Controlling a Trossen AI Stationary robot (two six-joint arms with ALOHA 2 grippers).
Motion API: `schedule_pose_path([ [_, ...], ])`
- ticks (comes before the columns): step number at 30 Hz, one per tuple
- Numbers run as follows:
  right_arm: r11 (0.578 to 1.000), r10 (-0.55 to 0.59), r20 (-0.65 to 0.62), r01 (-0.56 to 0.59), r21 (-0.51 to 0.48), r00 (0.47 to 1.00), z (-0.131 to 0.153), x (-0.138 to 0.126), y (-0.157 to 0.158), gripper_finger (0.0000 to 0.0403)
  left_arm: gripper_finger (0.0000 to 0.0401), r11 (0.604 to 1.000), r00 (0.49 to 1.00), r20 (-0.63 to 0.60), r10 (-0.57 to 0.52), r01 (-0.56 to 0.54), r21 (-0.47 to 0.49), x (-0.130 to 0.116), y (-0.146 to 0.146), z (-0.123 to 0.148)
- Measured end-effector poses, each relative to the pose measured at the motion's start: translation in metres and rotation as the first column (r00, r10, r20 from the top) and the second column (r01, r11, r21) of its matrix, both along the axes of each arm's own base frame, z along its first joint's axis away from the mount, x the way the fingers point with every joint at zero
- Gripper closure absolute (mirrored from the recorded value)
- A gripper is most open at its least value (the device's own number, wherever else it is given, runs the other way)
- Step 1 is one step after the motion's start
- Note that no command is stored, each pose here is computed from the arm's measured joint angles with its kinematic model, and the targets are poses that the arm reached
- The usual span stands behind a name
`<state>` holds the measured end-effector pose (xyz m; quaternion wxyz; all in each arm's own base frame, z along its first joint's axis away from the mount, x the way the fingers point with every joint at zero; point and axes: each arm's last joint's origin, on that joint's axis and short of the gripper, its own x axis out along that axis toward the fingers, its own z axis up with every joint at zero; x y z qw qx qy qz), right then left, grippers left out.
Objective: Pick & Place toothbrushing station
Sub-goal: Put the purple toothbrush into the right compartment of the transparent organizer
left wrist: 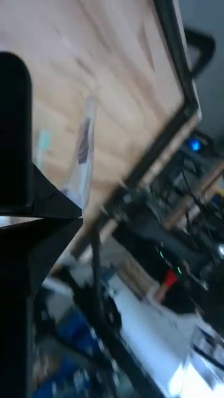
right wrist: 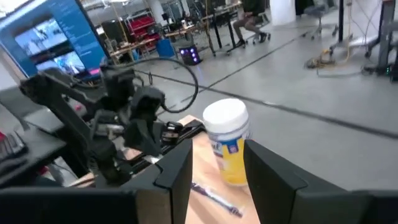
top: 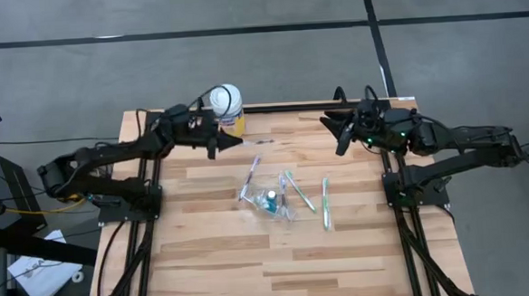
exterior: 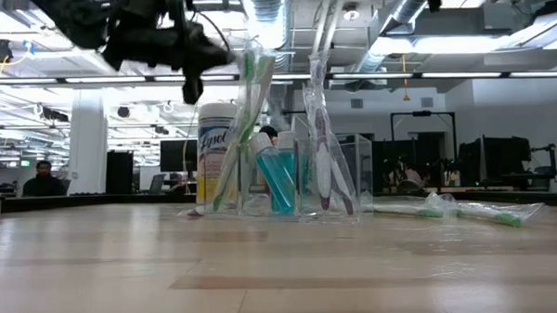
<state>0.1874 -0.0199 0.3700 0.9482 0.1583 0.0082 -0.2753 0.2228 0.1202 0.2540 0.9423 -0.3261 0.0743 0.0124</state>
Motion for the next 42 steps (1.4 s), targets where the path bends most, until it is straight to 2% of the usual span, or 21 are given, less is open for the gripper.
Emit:
schedule_pose_path([
  [4, 0.999, 0.024, -0.083, -0.027, -0.039, 0.996, 0.011, 0.02, -0.005, 0.0269, 0.0401, 0.997, 0.997, 0.065, -0.048, 0.051, -0.052, 0.008, 0.005, 0.027],
  [9, 0.997, 0.022, -0.255, -0.039, -0.062, 0.967, 0.022, 0.052, -0.015, 0.0269, 0.0401, 0.997, 0.99, 0.129, -0.061, 0.067, -0.046, 0.018, 0.011, 0.057],
  [14, 0.991, 0.073, -0.329, -0.105, -0.08, 0.941, 0.037, 0.08, -0.023, 0.0269, 0.0401, 0.993, 0.986, 0.152, -0.069, 0.081, -0.08, 0.028, 0.017, 0.071],
  [20, 0.984, 0.115, -0.387, -0.159, -0.083, 0.915, 0.049, 0.097, -0.032, 0.0269, 0.0401, 0.987, 0.982, 0.166, -0.095, 0.115, -0.11, 0.039, 0.023, 0.081],
  [30, 0.971, 0.192, -0.448, -0.235, -0.042, 0.873, 0.032, 0.125, -0.035, 0.0269, 0.0401, 0.984, 0.969, 0.204, -0.141, 0.159, -0.075, 0.049, 0.027, 0.099],
  [42, 0.958, 0.248, -0.379, -0.283, -0.038, 0.891, 0.034, 0.135, -0.039, 0.0269, 0.0401, 0.98, 0.964, 0.212, -0.158, 0.18, -0.089, 0.05, 0.024, 0.101],
])
